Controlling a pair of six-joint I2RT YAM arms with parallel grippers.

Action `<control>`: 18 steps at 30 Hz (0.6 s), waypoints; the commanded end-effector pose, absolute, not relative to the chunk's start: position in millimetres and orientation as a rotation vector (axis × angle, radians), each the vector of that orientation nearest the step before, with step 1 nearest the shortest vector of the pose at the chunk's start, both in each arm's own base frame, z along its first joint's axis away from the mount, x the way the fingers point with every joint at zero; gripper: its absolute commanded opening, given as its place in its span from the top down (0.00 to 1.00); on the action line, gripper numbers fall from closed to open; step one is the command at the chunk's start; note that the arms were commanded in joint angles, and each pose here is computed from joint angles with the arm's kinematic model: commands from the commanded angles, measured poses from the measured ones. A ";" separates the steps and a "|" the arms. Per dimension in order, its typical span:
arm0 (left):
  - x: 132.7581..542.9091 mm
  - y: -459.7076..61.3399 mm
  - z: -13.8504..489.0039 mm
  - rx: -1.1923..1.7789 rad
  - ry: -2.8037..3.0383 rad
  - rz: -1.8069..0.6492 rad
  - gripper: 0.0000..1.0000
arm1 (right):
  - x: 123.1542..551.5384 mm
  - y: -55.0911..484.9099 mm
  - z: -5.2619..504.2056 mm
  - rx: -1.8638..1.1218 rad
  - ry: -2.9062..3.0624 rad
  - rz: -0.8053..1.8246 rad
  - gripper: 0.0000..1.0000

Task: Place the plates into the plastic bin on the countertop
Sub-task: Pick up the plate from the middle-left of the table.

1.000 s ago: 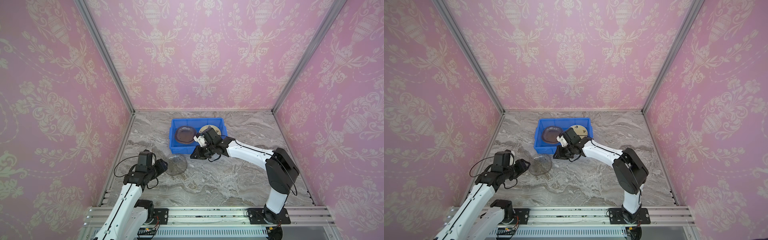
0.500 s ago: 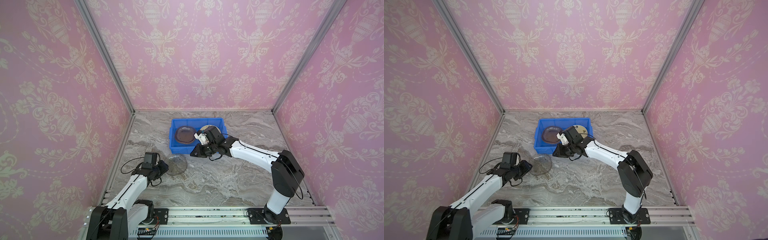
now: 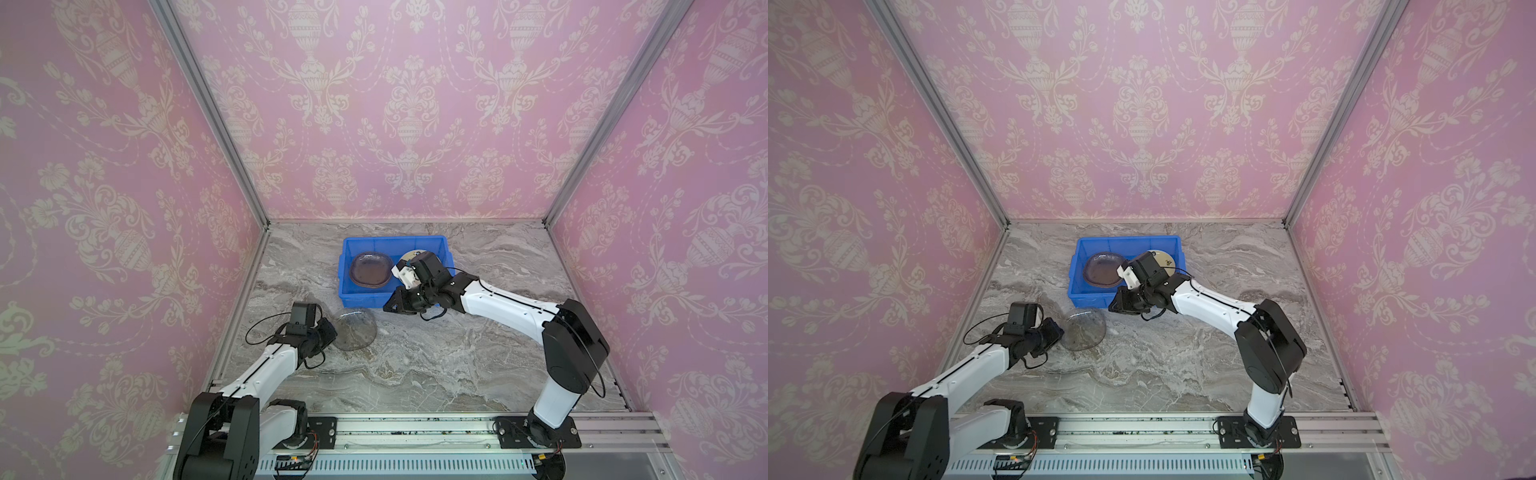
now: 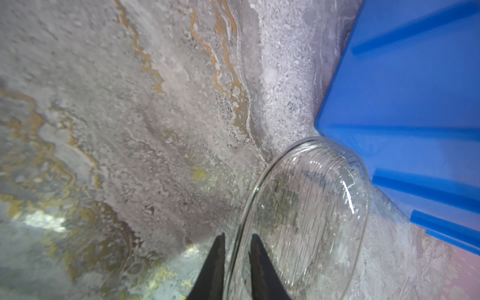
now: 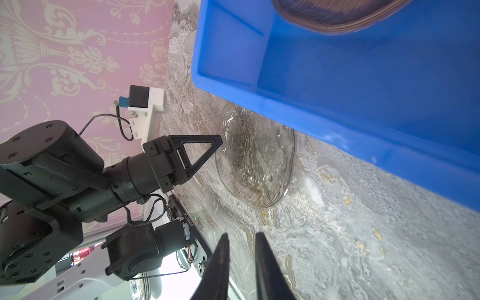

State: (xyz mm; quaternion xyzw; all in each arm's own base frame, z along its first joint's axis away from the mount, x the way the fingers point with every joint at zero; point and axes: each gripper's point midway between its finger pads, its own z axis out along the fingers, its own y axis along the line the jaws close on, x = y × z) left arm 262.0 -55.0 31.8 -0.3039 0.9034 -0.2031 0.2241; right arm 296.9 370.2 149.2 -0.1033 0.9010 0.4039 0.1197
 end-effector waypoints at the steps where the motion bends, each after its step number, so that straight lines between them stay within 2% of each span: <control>1: 255.9 -50.9 24.8 -0.794 2.524 -0.500 0.79 | 298.9 366.1 148.9 -0.304 2.629 1.161 0.79; 11: 257.4 -50.9 14.9 -0.752 2.568 -0.471 0.80 | 299.1 363.7 137.5 -0.287 2.649 1.148 0.79; 18: 261.3 -56.3 13.7 -0.724 2.575 -0.507 0.95 | 298.3 362.4 134.3 -0.278 2.655 1.144 0.79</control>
